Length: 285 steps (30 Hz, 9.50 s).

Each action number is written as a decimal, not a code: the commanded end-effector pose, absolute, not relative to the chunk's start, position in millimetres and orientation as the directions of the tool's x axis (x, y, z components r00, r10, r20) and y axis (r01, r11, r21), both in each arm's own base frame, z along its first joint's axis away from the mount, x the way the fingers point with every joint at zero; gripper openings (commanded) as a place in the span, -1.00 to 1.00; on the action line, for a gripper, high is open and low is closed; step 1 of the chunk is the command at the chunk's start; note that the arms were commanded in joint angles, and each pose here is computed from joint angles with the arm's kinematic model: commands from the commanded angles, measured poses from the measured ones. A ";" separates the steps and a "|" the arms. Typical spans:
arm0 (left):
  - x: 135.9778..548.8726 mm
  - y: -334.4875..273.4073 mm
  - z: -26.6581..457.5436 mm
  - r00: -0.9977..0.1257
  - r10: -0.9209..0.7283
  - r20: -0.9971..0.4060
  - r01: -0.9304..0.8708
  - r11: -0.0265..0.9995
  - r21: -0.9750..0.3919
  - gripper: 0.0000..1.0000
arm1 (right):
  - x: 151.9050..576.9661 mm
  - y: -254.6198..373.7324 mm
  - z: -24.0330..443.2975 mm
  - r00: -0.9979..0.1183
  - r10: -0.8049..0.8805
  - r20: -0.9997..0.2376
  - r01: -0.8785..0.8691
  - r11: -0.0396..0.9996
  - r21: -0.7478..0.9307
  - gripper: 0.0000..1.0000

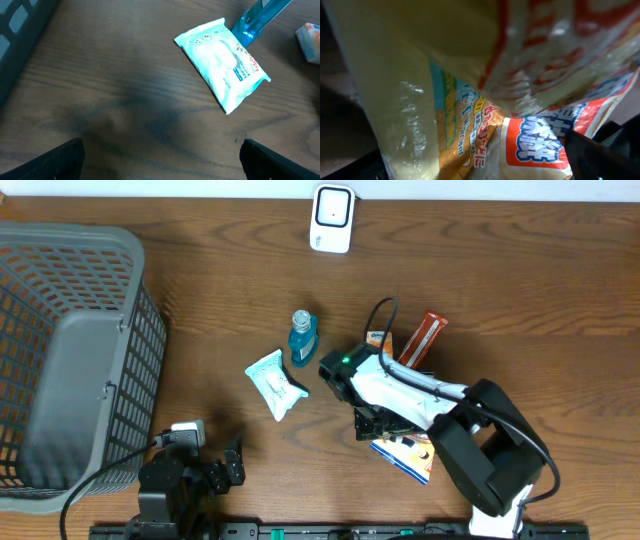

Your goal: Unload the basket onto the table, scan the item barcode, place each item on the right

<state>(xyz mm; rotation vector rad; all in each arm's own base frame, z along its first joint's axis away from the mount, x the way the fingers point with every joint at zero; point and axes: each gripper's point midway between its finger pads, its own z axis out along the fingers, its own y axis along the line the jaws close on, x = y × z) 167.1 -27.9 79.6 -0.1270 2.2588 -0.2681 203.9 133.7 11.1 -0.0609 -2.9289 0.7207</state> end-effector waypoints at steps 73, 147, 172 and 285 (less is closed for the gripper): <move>160.9 -29.6 70.6 -0.677 -0.181 -0.714 -0.004 0.970 -0.243 0.98 | 186.0 234.3 240.3 -0.328 -0.129 -0.936 -0.898 -0.265 0.351 -0.98; 160.9 -29.6 70.6 -0.677 -0.181 -0.714 -0.004 0.970 -0.243 0.98 | 626.4 192.2 105.2 -0.359 -0.914 -0.188 -0.584 0.377 -0.718 -0.98; 160.9 -29.7 70.6 -0.677 -0.181 -0.714 -0.004 0.970 -0.243 0.98 | 643.3 181.2 138.7 -0.331 -0.929 0.166 -0.459 0.005 -0.889 -0.99; 160.9 -29.6 70.6 -0.677 -0.181 -0.714 -0.004 0.970 -0.243 0.98 | 348.9 106.2 -37.6 -0.874 0.482 0.053 0.420 0.807 -0.415 -0.82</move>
